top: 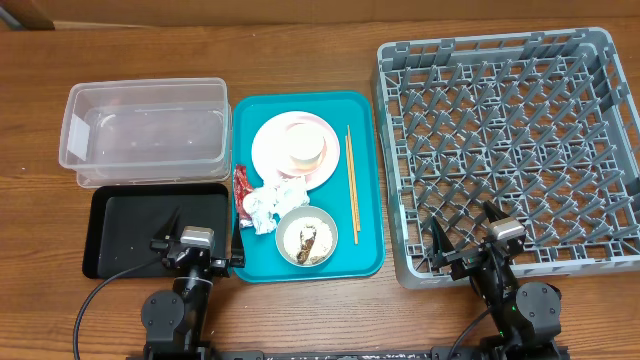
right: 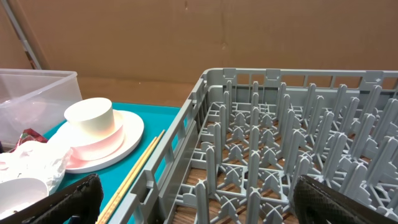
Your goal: Sort waste into correct bins and load items into the dishwasher
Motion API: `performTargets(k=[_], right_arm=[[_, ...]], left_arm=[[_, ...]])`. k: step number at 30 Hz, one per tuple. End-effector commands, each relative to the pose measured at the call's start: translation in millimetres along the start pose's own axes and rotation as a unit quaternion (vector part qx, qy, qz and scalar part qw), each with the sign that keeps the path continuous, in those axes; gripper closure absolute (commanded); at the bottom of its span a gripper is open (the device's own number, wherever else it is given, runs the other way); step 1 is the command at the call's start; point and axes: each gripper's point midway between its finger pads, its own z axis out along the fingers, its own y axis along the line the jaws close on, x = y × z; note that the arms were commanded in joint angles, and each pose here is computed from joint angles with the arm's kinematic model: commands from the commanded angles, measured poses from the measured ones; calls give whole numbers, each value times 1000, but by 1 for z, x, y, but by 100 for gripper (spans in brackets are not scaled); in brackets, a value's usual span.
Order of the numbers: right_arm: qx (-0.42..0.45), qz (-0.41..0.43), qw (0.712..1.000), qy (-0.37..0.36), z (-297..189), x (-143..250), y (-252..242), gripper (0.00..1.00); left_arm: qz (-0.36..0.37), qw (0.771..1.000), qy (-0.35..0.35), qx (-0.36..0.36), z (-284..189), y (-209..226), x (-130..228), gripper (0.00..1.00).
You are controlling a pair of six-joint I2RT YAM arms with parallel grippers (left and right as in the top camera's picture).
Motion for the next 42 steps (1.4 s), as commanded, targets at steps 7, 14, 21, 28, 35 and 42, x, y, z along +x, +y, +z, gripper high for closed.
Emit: performTargets(k=[7, 14, 21, 28, 35, 42], right_arm=[[-3, -2, 1000, -5, 0, -1, 1, 0], [-3, -2, 1000, -5, 0, -1, 1, 0], [-3, -2, 1000, -5, 0, -1, 1, 0], [-3, -2, 1000, -5, 0, -1, 1, 0], [-3, -2, 1000, -5, 0, -1, 1, 0], [-3, -2, 1000, -5, 0, -1, 1, 0]], left_arm=[[10, 1000, -1, 1, 0, -1, 1, 0], [10, 1000, -2, 3, 0, -1, 1, 0], [-17, 1000, -3, 7, 0, -3, 0, 0], [-56, 998, -23, 16, -12, -4, -40, 0], [-89, 995, -46, 18, -45, -1, -119, 0], [-105, 990, 60, 73, -53, -15, -178, 0]])
